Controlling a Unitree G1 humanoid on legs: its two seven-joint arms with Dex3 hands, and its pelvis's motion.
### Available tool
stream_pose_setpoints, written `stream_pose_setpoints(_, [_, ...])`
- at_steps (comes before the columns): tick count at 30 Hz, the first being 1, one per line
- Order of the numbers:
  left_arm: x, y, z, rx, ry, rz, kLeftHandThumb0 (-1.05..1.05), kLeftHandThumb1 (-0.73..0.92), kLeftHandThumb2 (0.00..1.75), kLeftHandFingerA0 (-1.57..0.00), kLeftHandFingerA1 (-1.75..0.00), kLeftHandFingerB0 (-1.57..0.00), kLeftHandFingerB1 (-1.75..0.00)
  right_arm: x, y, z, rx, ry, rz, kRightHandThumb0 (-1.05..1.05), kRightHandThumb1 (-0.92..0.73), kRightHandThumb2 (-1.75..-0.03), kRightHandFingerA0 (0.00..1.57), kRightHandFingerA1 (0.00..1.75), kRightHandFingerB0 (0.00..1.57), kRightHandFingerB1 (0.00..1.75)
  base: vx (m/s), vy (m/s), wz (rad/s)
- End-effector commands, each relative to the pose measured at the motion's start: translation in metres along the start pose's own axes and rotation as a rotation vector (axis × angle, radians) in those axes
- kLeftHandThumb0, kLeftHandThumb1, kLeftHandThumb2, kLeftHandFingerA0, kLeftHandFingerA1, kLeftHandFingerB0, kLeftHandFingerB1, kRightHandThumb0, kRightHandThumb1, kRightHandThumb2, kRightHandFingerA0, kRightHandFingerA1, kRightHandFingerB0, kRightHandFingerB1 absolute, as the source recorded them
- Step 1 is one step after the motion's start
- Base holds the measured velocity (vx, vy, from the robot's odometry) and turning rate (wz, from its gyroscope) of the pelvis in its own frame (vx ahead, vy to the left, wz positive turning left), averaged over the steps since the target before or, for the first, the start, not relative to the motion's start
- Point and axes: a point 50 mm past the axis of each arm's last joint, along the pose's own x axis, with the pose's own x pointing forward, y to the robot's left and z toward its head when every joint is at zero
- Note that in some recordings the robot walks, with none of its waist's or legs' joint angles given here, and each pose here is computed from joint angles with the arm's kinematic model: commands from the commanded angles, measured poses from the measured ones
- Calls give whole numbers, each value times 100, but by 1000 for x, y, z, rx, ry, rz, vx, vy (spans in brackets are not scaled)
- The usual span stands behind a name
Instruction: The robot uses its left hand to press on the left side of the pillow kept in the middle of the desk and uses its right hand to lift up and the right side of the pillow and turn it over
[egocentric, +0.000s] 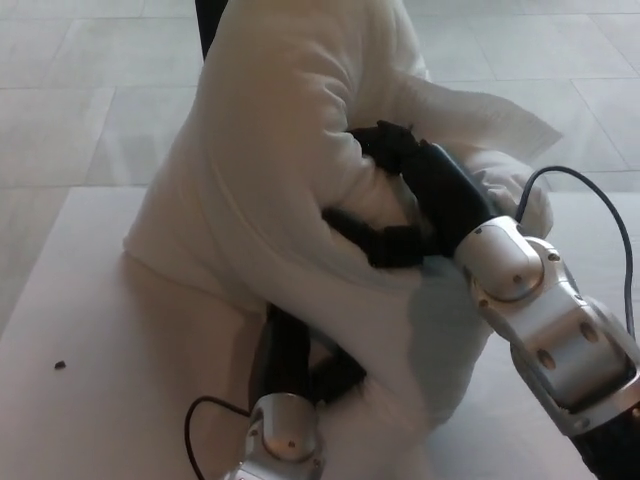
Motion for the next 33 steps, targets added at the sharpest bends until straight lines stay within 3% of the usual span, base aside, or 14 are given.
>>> stream_pose_setpoints(1, [-59,-104,-22,-216,159,-440,-75,40,74,-6,-56,0,0,-50,171,-50,-150,201,790,-49,-48,-53,0,74,40,56,0,0,0])
stream_pose_setpoints(7, [-55,-101,-19,-194,132,-439,-71,42,74,-8,-60,0,0,-45,164,-50,-113,197,724,-30,-28,-87,14,59,39,66,0,0,0])
stream_pose_setpoints(13, [-50,-99,-8,-125,88,-466,-69,40,73,-11,-62,0,0,-35,144,-48,-50,187,622,-52,-41,-76,6,65,30,61,0,0,0])
stream_pose_setpoints(15, [-49,-99,-5,-120,94,-473,-84,42,77,-10,-58,0,0,-32,133,-50,65,212,563,-42,-50,-53,18,104,33,51,0,0,0])
stream_pose_setpoints(18, [-49,-84,-16,55,54,-530,-65,49,78,-6,-57,0,0,-18,84,-40,284,196,389,-55,-37,-80,105,136,31,57,0,0,0])
stream_pose_setpoints(20, [-47,-77,-22,-12,81,-515,-76,57,85,-12,-64,0,-2,-11,48,-34,381,190,270,-44,-52,-58,64,137,34,40,0,0,0])
stream_pose_setpoints(21, [-41,-74,-23,1,127,-462,-47,87,64,-35,-108,-16,-61,-10,31,-30,394,179,204,-45,-52,-56,45,116,36,35,0,0,0])
stream_pose_setpoints(22, [-41,-73,-23,0,131,-455,-47,87,64,-35,-108,-16,-61,-9,29,-30,395,179,198,-45,-52,-56,45,116,36,35,0,0,0])
stream_pose_setpoints(23, [-42,-62,-27,-168,161,-433,-56,54,79,-39,-103,0,0,-9,3,-25,411,137,115,-49,-55,-57,25,55,38,34,0,0,0])
stream_pose_setpoints(24, [-42,-53,-29,-246,172,-413,-56,58,54,-14,-101,0,0,-9,-16,-22,420,108,60,-47,-55,-57,34,53,42,34,0,0,0])
stream_pose_setpoints(27, [-38,-21,-36,-322,179,-357,-53,54,56,-25,-96,0,0,-16,-68,-23,449,57,-96,-46,-55,-57,25,51,47,35,0,0,0])
stream_pose_setpoints(29, [-37,1,-38,-381,171,-318,-54,56,56,-21,-98,0,0,-28,-94,-29,479,33,-179,-46,-43,-80,53,74,41,49,0,0,0])
stream_pose_setpoints(30, [-37,8,-39,-391,159,-301,-51,59,57,-25,-94,0,0,-33,-101,-32,482,25,-199,-40,-55,-56,43,60,51,35,0,0,0])
stream_pose_setpoints(33, [-36,33,-44,-414,135,-265,-53,61,55,-25,-154,0,0,-46,-118,-46,480,40,-247,-39,-54,-56,47,54,52,36,0,0,0])
